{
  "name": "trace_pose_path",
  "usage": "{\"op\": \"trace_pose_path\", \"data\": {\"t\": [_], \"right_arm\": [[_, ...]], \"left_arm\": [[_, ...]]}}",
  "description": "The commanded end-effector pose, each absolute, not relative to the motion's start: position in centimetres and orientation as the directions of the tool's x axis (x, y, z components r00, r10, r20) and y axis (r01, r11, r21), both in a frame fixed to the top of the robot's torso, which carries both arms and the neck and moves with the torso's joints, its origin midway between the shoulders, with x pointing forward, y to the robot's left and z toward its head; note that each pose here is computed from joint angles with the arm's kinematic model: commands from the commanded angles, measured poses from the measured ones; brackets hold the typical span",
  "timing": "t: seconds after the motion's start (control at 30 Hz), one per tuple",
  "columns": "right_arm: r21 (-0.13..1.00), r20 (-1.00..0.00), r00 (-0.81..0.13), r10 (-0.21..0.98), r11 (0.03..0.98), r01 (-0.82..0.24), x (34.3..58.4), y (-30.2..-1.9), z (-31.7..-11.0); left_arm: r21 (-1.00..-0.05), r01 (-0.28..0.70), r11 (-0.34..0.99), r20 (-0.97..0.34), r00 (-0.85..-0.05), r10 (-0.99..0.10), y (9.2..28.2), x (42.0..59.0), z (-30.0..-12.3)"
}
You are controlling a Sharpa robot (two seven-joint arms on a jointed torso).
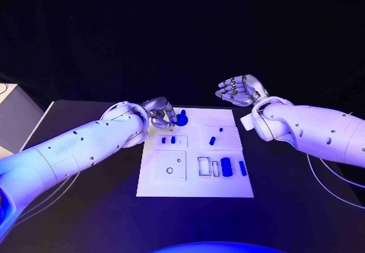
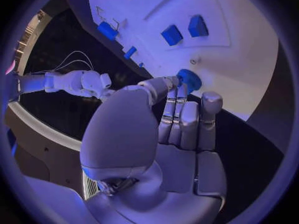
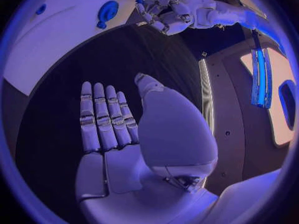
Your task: Assemble the parts on the task board
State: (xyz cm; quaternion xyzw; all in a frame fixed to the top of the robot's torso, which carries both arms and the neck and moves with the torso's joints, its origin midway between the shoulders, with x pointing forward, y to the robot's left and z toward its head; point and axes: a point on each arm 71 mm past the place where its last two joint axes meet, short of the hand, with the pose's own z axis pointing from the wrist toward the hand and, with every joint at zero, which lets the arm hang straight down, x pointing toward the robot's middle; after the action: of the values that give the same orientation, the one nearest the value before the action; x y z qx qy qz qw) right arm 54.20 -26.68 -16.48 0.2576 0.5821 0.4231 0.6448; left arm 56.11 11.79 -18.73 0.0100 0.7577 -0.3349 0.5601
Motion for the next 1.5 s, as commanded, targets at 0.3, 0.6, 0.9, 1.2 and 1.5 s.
{"op": "trace_pose_path", "data": {"t": [0.3,0.6,0.9,1.2,1.5], "right_arm": [[0.821,-0.535,-0.045,0.844,0.507,-0.263,54.1,-26.4,-16.4],[0.821,-0.535,-0.046,0.844,0.506,-0.263,54.1,-26.4,-16.4],[0.821,-0.535,-0.045,0.844,0.507,-0.263,54.1,-26.5,-16.4],[0.821,-0.535,-0.045,0.844,0.507,-0.263,54.1,-26.5,-16.4],[0.821,-0.535,-0.045,0.843,0.507,-0.263,54.1,-26.5,-16.4]], "left_arm": [[-0.486,0.359,0.797,-0.846,-0.421,-0.326,12.1,56.5,-19.5],[-0.475,0.354,0.806,-0.849,-0.424,-0.314,12.2,56.6,-19.8],[-0.471,0.35,0.81,-0.846,-0.438,-0.303,12.2,56.6,-20.1],[-0.471,0.349,0.81,-0.843,-0.448,-0.297,12.0,56.5,-20.1],[-0.469,0.347,0.813,-0.842,-0.455,-0.291,11.9,56.4,-20.2]]}}
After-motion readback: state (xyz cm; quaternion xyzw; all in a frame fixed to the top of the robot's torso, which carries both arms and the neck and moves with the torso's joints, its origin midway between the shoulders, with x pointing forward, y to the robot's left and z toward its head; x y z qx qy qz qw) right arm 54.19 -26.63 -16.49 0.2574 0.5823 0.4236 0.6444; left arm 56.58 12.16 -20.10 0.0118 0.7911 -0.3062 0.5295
